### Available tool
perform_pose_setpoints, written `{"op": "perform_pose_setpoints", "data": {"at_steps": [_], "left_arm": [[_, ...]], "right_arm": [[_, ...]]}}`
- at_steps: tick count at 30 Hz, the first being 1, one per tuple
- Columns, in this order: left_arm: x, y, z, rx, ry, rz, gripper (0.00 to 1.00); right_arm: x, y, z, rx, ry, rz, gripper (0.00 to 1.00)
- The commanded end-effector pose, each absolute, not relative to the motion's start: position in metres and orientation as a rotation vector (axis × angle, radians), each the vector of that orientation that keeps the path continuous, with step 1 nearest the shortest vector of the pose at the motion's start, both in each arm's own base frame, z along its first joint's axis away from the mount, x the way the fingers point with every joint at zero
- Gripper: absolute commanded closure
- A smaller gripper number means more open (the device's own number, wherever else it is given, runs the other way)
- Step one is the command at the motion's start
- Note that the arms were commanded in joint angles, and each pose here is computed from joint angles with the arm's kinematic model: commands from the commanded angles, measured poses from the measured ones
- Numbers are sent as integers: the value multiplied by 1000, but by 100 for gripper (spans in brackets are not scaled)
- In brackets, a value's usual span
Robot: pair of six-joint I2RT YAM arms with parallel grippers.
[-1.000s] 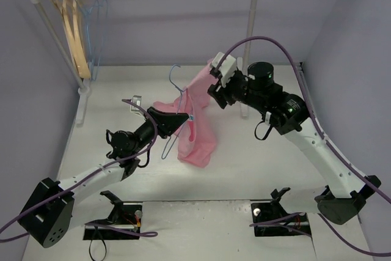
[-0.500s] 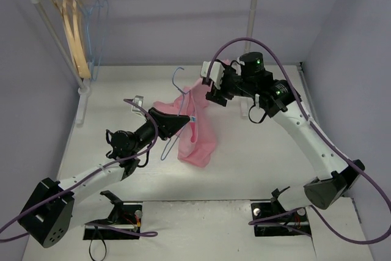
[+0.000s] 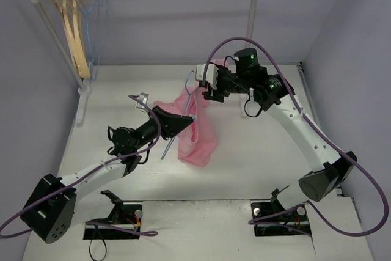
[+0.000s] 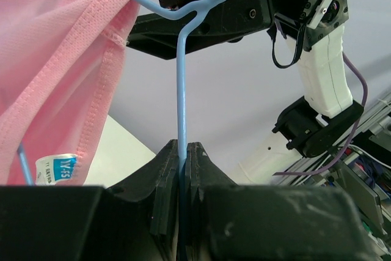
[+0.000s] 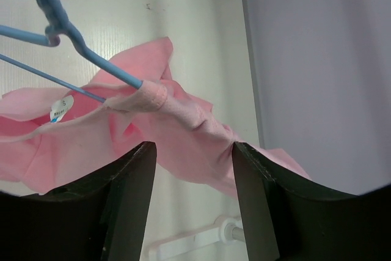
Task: Place the t-shirt on the hanger
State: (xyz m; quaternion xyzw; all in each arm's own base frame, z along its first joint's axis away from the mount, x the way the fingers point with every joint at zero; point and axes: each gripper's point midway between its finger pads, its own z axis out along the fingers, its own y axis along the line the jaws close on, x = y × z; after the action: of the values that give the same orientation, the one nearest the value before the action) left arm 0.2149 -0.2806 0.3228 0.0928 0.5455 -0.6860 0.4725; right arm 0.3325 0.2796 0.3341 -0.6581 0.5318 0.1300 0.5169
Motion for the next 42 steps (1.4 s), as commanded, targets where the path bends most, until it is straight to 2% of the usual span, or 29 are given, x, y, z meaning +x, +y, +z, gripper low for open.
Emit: {"op": "perform_pose_setpoints", "data": {"at_steps": [1, 11, 16, 21, 28, 29, 31, 32, 34, 36, 37, 42], "left_arm": [[196, -279, 376, 364, 1135, -1716, 100], [199, -281, 371, 358, 1158, -1722, 100], [200, -281, 371, 352, 1163, -1719, 100], [194, -283, 376, 398, 1155, -1735, 100], [190, -290, 376, 480, 1194, -1750, 100], [189, -290, 379, 492, 1189, -1750, 100], [191, -292, 377, 510, 1218, -1755, 100], [191, -292, 380, 516, 1218, -1752, 100], [202, -290, 372, 490, 1284, -1721, 100], [218, -282, 367, 426, 1362, -1664, 95], [226, -277, 362, 405, 1390, -1621, 86], [269, -237, 346, 220, 1587, -1299, 60]], "right_arm": [[332, 288, 362, -1564, 1151, 310, 47], [336, 282, 383, -1490, 1083, 228, 48], [334, 278, 381, -1478, 1084, 213, 51], [328, 280, 364, -1526, 1122, 264, 61], [316, 284, 353, -1561, 1129, 343, 66], [316, 283, 352, -1565, 1133, 347, 75], [313, 283, 350, -1571, 1129, 349, 86], [312, 282, 352, -1569, 1122, 343, 97], [311, 280, 352, -1566, 1122, 335, 100], [310, 275, 354, -1550, 1125, 315, 100], [309, 274, 354, -1541, 1124, 306, 100], [318, 257, 353, -1444, 1162, 192, 100]]}}
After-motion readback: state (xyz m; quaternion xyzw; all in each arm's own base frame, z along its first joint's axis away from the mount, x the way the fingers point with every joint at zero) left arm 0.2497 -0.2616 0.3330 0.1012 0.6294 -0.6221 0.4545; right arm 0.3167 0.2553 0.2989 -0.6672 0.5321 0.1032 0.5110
